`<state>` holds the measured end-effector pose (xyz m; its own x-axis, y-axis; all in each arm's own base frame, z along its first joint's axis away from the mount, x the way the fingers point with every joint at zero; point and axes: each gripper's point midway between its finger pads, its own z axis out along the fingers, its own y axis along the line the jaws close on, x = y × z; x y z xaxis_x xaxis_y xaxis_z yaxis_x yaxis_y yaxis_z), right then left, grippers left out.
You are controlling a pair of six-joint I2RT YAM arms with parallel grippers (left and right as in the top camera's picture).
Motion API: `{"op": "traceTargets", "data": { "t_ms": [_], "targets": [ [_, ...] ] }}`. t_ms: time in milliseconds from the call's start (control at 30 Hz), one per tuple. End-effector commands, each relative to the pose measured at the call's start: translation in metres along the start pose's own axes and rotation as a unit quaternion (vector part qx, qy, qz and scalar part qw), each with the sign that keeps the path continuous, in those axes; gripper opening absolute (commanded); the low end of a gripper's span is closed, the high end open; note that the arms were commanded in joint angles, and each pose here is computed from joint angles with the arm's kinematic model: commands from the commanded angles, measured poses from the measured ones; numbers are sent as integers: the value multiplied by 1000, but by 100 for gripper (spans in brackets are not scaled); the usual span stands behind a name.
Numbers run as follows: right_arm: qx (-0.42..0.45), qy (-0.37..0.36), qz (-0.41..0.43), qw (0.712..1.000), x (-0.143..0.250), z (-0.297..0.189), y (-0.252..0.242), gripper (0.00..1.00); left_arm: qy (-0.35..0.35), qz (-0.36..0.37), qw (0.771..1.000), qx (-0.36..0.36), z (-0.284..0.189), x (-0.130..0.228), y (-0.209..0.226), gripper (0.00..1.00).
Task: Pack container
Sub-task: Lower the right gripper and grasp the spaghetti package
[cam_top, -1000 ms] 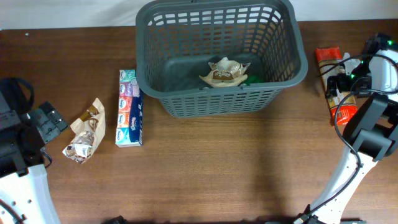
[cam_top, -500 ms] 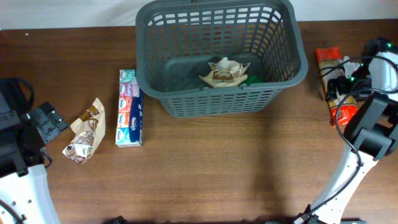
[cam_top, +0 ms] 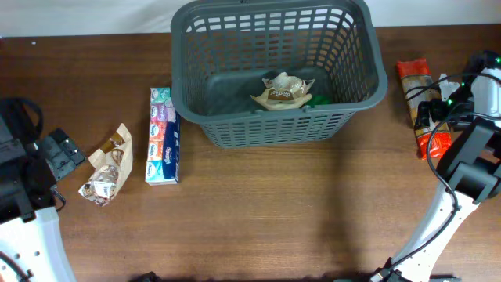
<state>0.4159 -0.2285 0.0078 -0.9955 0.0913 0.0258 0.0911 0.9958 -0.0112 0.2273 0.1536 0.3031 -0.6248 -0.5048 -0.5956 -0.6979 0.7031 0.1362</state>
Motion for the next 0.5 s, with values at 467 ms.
{"op": "traceTargets", "data": {
  "t_ms": [467],
  "targets": [
    [-26,9,-3,1000,2,17,8,99,-13,-6,1000,4,-7,-4,2,99]
  ]
}}
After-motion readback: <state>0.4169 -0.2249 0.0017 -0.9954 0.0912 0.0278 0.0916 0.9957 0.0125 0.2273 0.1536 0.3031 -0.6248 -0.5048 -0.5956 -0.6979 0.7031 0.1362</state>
